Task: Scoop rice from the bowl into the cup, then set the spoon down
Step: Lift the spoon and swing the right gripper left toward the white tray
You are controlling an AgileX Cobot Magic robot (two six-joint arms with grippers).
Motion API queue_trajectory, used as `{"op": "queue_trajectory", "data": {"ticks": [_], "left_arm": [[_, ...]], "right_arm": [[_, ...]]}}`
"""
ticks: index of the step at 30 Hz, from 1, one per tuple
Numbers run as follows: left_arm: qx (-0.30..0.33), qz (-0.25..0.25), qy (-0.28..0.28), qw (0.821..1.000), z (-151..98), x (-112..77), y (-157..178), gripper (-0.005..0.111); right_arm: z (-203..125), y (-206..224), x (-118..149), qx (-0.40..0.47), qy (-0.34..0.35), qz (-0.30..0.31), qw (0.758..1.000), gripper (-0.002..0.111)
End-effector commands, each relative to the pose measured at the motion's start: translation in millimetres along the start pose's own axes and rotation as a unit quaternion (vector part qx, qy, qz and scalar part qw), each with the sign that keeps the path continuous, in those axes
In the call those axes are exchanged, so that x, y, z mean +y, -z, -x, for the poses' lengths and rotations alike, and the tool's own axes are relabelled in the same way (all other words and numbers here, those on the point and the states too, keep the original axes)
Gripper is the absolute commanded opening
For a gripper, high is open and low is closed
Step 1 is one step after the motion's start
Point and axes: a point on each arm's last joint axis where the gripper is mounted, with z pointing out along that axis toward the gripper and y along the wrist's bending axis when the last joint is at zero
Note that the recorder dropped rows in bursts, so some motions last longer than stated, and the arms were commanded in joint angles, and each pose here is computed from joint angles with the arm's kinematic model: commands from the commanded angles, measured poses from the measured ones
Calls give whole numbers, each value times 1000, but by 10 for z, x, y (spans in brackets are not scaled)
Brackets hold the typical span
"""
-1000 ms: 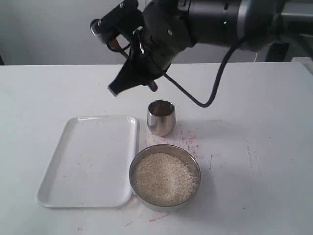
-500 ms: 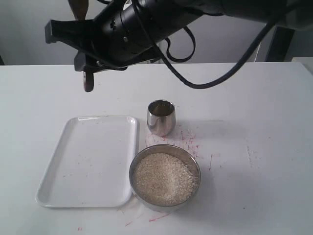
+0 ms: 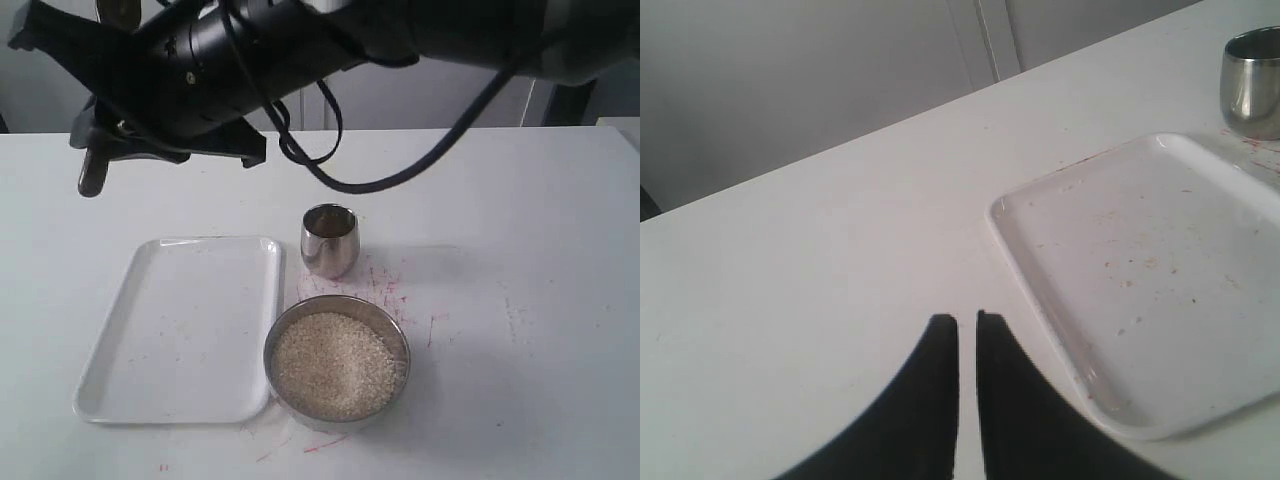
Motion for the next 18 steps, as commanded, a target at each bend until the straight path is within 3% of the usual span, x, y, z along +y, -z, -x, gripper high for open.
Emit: {"op": "queue_trajectory", "data": {"ticks": [1, 18], "left_arm": [[-4, -1, 2, 1000, 15, 1, 2, 14], [-4, -1, 2, 1000, 15, 1, 2, 14]], "right_arm": [[-34, -140, -109, 7, -26, -12, 1000, 0], [-227, -637, -521, 75, -38, -66, 994, 0]]}}
